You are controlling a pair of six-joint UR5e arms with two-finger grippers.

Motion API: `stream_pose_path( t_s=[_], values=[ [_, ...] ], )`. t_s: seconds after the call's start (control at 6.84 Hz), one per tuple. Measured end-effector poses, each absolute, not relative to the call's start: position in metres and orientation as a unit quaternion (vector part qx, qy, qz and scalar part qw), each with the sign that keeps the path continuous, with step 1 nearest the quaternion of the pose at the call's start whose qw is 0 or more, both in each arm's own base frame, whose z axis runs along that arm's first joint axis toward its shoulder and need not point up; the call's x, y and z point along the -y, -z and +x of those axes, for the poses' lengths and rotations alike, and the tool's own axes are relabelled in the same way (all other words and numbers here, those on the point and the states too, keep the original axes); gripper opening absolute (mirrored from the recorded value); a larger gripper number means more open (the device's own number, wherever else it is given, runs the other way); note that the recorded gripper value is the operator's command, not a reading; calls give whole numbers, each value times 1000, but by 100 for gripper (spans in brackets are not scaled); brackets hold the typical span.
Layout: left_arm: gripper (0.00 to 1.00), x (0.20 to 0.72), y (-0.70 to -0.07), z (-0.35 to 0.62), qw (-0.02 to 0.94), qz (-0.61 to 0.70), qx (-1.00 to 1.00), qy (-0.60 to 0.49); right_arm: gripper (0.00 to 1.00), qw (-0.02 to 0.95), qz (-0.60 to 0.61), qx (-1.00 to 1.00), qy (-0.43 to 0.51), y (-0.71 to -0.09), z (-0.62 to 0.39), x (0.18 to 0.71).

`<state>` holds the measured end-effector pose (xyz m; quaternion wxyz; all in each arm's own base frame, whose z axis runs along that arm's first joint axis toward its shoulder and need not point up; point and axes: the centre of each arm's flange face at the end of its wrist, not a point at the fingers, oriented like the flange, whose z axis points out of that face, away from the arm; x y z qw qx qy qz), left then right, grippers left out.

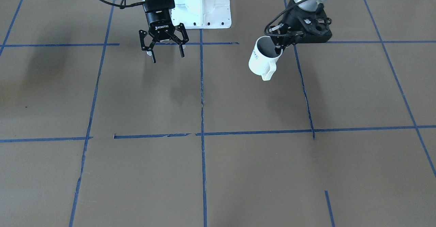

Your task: Left arm hands cup to right arm to dump lemon

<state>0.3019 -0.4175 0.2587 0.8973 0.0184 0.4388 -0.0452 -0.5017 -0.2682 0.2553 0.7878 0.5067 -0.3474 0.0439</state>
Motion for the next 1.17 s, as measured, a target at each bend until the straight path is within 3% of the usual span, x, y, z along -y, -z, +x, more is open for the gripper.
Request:
stream_pose_path(
  t_s=[0.58,1.17],
  values=[
    [0,431,-419,183,929,57,-362,-47,100,820,430,378,-15,-282,-449,322],
    [0,453,-517,141,927,13,-368,-63,100,854,304,423,5,-318,-345,397]
  ],
)
